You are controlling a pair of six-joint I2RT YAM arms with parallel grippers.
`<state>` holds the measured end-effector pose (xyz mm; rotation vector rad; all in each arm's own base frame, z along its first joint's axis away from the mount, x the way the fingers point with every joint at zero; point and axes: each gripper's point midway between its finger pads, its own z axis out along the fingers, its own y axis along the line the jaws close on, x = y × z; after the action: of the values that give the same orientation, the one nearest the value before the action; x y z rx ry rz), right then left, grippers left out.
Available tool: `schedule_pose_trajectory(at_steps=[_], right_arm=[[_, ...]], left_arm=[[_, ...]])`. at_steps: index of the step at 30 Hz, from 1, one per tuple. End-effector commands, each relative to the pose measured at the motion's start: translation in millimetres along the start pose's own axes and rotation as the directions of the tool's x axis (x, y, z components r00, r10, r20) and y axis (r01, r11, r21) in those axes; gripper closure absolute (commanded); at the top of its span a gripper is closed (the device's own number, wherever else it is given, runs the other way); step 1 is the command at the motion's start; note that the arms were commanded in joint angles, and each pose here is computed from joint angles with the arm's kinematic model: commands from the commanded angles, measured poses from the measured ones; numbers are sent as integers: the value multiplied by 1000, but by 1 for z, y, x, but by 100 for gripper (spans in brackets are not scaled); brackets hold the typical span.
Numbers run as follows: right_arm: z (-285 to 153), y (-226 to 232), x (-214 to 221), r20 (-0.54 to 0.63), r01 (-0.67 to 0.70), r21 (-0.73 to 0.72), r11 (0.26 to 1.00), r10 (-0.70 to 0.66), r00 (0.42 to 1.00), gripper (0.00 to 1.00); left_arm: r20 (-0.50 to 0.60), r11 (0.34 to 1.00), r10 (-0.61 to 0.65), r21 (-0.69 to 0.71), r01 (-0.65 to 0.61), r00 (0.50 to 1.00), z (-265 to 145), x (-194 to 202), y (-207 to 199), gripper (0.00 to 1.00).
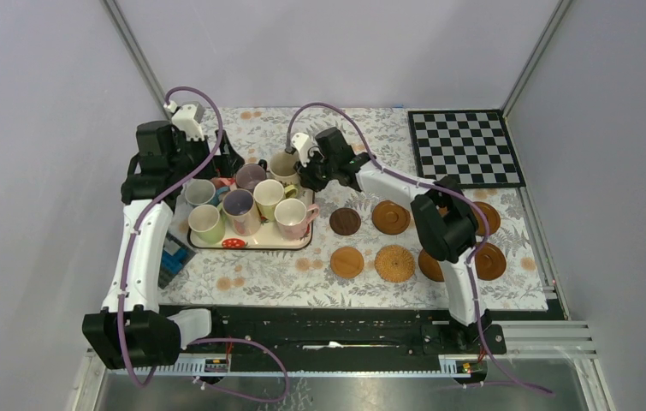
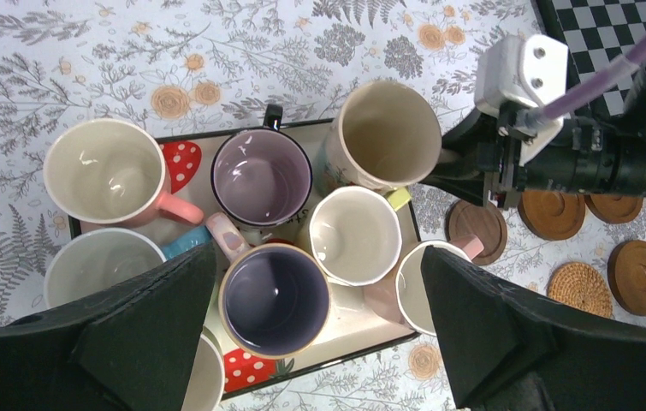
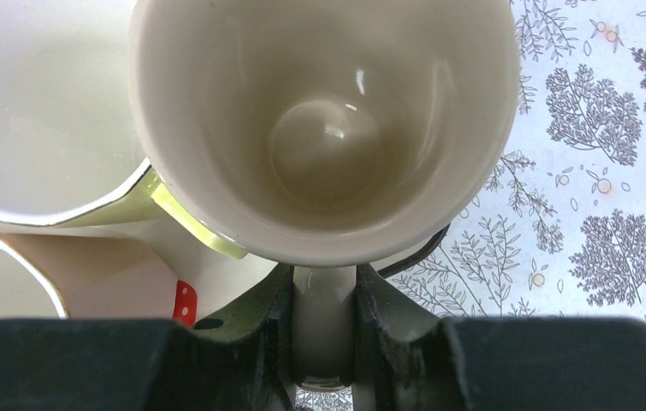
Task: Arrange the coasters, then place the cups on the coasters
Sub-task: Pick up the cup from the tray.
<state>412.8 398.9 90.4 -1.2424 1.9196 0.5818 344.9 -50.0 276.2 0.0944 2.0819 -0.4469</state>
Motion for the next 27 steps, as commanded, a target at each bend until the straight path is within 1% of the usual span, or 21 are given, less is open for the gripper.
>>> schedule_pose_trajectory(at_steps=[1, 7, 16, 18, 21, 23, 27], right_arm=[[-44, -8, -82, 250, 44, 87, 995, -65, 966, 100], [-65, -15, -103, 358, 16, 127, 992, -61, 932, 100], [-98, -24, -126, 473, -28, 179, 984, -61, 879, 100], [-112, -31, -132, 500, -46, 219, 975, -72, 863, 100], [-140, -45, -137, 530, -79, 277, 958, -83, 844, 100], [-162, -57, -135, 540, -116, 308, 944, -74, 838, 100], [-206, -77, -113, 514, -200, 345, 917, -7, 858, 100]], left_arm=[[91, 1000, 29, 2, -29, 995, 0, -21, 0, 1], [117, 999, 33, 1, -33, 993, 1, -25, 0, 1], [134, 999, 30, 14, -32, 991, 5, -30, -1, 1], [139, 999, 32, 30, -37, 990, 6, -32, -3, 1], [133, 991, 60, 114, -75, 989, 9, -31, -16, 1], [132, 986, 64, 142, -83, 989, 12, -31, -20, 1], [129, 983, 66, 161, -87, 989, 19, -31, -19, 1]])
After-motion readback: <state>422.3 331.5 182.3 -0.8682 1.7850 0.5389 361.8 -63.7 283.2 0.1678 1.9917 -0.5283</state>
